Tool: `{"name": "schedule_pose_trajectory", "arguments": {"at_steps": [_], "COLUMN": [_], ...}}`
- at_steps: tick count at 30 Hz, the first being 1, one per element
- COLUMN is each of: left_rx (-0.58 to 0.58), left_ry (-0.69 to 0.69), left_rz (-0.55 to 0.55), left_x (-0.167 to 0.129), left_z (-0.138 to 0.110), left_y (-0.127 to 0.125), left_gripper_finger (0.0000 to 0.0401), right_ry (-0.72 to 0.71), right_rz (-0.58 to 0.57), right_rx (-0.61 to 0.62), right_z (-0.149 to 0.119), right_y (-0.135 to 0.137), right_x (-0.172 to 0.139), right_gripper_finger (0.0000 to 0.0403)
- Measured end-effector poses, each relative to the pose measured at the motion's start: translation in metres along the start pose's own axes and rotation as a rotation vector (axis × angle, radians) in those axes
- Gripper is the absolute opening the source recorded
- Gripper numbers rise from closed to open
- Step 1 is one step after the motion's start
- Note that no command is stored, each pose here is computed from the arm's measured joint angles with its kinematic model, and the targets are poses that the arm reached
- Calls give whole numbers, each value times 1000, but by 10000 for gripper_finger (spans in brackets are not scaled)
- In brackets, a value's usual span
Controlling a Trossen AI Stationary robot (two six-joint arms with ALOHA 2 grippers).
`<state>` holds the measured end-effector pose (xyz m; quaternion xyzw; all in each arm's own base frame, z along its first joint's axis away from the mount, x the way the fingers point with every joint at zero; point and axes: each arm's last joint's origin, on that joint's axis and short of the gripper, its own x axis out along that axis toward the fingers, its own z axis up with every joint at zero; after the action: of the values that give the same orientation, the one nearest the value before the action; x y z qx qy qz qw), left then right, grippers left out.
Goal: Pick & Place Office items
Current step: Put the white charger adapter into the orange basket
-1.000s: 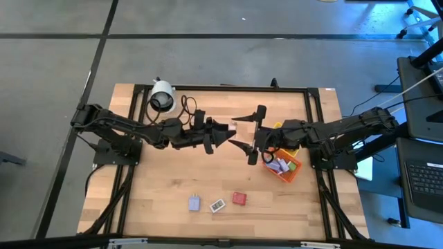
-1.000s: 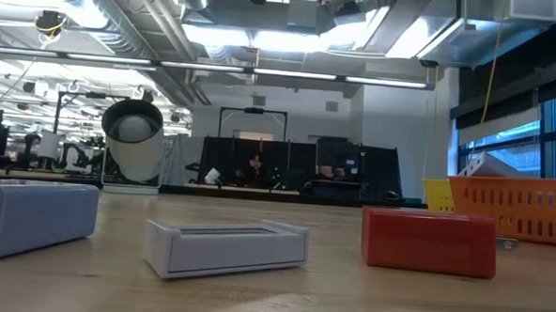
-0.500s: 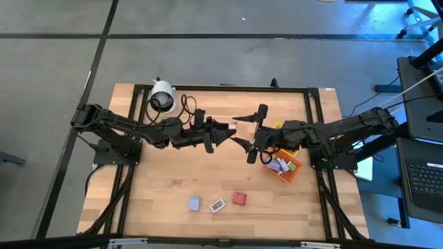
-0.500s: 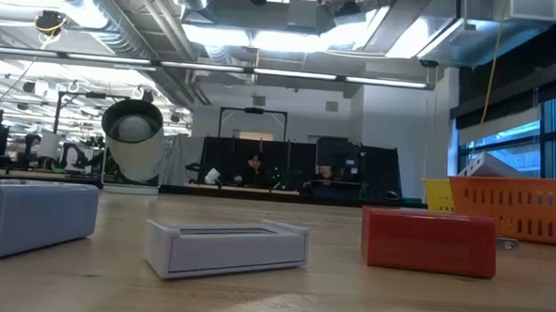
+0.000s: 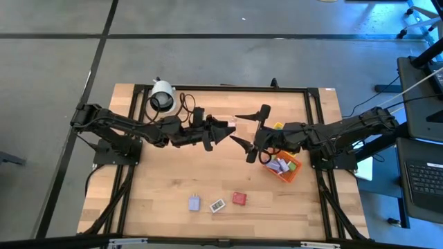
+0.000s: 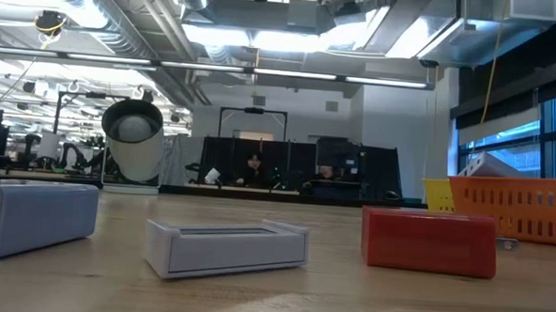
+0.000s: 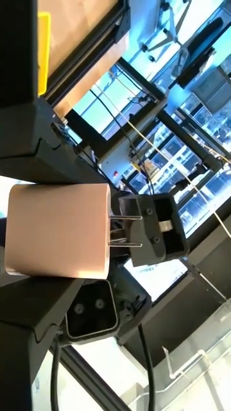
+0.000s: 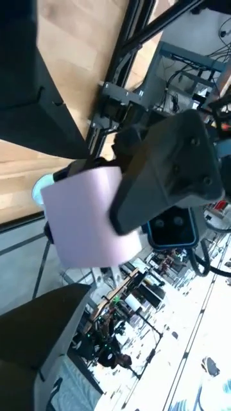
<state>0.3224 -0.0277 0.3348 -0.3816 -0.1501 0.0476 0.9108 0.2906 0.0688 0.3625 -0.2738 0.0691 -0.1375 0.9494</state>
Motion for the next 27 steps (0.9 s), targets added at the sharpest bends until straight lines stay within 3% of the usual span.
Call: {"name": "schedule_pose_trajectory", "arguments": {"at_steps": [13,27], "left_rx": [-6,-43], "left_ry": [-1,-6], "left_rz": [3,8], "left_x": [0,0], "left_z": [0,0], "left_y": [0,0], "left_gripper_finger": [194,194], "right_ry": [-47,-46], "right_rz": [70,75], "right_rx": [56,74], "right_z": [2,2], "right_y": [1,1], "right_x": [0,0], "right_gripper_finger": [294,213]}}
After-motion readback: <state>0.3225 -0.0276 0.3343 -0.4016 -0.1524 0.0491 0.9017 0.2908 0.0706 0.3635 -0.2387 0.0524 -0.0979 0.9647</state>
